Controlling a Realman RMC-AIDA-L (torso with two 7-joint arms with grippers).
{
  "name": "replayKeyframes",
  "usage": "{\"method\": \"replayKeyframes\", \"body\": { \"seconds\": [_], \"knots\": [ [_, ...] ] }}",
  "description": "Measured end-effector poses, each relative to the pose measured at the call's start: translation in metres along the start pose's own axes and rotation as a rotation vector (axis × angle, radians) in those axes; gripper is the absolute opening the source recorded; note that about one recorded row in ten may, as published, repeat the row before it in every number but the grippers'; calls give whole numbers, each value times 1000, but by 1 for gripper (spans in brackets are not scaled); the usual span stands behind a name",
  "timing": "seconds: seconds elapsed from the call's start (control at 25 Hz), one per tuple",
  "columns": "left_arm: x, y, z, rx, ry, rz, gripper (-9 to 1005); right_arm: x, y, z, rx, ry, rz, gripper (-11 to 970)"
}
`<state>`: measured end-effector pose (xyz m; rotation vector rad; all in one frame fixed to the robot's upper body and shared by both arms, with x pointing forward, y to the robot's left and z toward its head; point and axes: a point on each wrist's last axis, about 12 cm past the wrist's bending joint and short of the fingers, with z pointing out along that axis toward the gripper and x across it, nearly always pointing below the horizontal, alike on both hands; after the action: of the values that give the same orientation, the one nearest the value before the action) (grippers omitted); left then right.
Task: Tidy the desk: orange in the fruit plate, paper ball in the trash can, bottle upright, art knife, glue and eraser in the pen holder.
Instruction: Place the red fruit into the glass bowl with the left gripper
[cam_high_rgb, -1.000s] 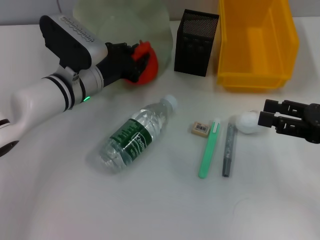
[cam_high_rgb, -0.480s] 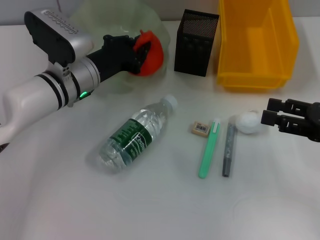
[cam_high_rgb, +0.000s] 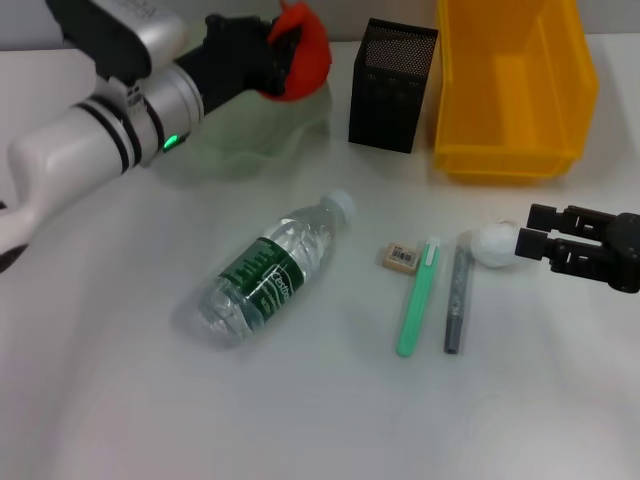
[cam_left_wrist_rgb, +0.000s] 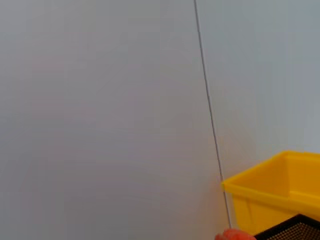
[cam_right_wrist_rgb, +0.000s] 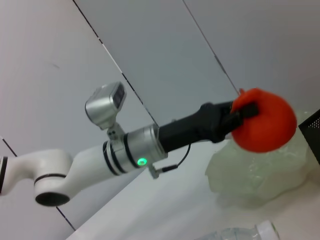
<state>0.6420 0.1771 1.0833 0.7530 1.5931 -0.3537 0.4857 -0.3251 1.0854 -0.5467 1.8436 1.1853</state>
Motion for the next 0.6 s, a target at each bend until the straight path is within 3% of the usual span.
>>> {"method": "replayKeyframes", "body": {
  "seconds": [0.28,0.6],
  "knots": [
    [-3,6,15,-64,100,188,76,7,1,3,-18,-11,15,720],
    [6,13,8,-109,139,238,96,10,1,6,-30,-14,21,719]
  ]
}}
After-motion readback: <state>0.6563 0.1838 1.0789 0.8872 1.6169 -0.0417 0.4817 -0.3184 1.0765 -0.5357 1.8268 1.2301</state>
